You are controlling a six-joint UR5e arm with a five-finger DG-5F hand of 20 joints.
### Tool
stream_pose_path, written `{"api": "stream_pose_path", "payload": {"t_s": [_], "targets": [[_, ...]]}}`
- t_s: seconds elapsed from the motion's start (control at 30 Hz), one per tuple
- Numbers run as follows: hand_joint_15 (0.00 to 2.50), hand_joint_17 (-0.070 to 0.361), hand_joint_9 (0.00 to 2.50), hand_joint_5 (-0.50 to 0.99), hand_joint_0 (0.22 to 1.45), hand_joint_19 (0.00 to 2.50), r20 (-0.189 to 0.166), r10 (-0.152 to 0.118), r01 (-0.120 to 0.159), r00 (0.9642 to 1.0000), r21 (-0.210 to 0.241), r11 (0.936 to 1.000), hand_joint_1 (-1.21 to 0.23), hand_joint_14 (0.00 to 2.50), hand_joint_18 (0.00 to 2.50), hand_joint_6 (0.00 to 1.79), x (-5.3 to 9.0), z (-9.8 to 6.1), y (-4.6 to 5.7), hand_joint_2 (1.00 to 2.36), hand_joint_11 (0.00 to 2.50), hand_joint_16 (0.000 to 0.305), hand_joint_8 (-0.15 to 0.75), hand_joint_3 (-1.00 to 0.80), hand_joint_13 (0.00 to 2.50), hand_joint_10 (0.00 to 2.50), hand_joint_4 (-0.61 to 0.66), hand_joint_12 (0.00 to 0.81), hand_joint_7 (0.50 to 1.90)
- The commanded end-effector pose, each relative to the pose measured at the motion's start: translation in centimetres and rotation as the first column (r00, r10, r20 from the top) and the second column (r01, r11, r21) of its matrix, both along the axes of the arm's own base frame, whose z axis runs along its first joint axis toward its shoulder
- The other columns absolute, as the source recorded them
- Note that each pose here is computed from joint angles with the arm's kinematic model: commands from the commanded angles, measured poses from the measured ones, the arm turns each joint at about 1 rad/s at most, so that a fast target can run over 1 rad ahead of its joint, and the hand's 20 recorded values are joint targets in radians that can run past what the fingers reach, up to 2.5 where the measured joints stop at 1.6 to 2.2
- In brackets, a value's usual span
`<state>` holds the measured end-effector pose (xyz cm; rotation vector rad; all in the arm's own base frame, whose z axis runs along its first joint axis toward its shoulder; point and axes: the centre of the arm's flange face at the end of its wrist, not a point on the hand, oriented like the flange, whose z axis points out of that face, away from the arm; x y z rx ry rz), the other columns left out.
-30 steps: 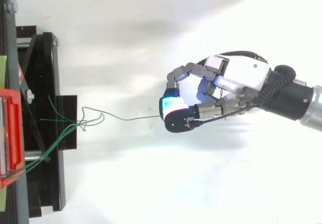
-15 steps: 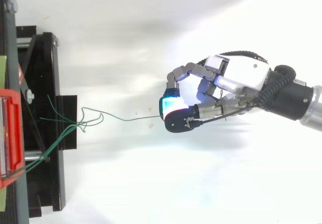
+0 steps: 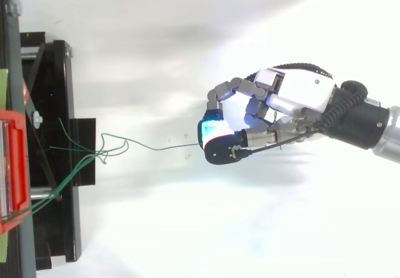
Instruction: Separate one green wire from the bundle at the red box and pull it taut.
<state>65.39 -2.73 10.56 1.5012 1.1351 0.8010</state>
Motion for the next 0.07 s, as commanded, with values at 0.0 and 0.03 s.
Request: {"api": "stream_pose_path", "payload": {"t_s": [0.0,0.03], "targets": [[0.96,0.135,1.61,-0.08,0.63,1.16,0.0,0.001,-0.001,1.0,-0.001,1.0,-0.79,1.79,1.32,0.89,0.0,0.0,0.01,1.01,1.32,0.06,0.295,-0.06,1.51,1.43,0.0,0.383,1.2],[0.96,0.136,1.61,-0.08,0.63,1.16,0.0,0.0,0.0,1.0,-0.001,1.0,-0.79,1.79,1.32,0.89,0.0,0.0,0.0,1.01,1.32,0.06,0.295,-0.06,1.51,1.42,0.0,0.378,1.2]]}}
